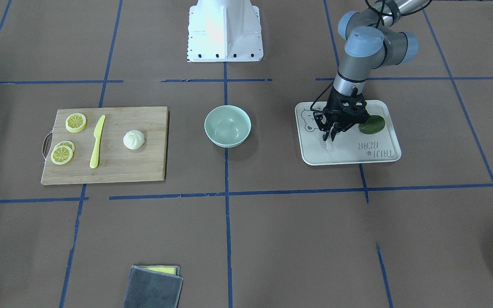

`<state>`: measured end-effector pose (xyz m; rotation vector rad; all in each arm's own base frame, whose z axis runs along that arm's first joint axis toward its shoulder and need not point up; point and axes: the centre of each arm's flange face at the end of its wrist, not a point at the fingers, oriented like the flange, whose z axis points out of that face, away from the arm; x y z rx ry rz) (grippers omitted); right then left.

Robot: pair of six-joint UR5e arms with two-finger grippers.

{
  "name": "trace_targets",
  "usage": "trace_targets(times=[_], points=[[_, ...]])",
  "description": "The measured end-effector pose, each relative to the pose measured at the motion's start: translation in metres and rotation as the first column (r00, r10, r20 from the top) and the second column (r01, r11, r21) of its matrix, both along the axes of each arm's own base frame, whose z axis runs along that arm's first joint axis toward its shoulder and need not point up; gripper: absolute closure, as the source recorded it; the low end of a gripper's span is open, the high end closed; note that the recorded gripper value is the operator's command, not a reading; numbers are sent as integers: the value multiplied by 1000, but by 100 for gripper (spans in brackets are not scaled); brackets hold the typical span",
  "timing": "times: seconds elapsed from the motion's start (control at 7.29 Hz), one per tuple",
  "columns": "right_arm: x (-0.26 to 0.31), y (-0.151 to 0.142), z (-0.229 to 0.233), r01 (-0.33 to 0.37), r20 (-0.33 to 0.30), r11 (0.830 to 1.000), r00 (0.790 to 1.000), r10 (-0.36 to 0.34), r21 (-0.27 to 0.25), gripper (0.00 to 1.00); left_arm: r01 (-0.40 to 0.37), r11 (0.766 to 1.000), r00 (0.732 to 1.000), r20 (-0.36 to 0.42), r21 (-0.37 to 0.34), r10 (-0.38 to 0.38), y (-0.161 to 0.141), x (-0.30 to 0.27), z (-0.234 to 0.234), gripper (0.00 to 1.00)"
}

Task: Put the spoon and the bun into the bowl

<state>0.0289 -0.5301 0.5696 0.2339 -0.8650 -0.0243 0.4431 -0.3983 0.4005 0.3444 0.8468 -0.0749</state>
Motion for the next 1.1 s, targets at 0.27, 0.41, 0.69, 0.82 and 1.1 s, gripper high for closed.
trace_targets(times=[0.27, 0.41, 0.69, 0.82, 1.1], points=[[0, 0, 0, 0, 0, 1000, 1000, 0, 1, 0, 27, 999, 999, -17, -31, -27, -11, 18, -41, 100], [0, 0, 0, 0, 0, 1000, 1000, 0, 2, 0, 62, 995, 998, -23, -79, -64, -19, 31, -72, 100], [0, 0, 0, 0, 0, 1000, 1000, 0, 2, 0, 138, 974, 987, -57, -181, -151, -30, 55, -146, 100], [0, 0, 0, 0, 0, 1000, 1000, 0, 1, 0, 169, 958, 979, -71, -230, -189, -35, 69, -181, 100], [0, 0, 0, 0, 0, 1000, 1000, 0, 1, 0, 209, 928, 967, -78, -308, -243, -41, 108, -222, 100]])
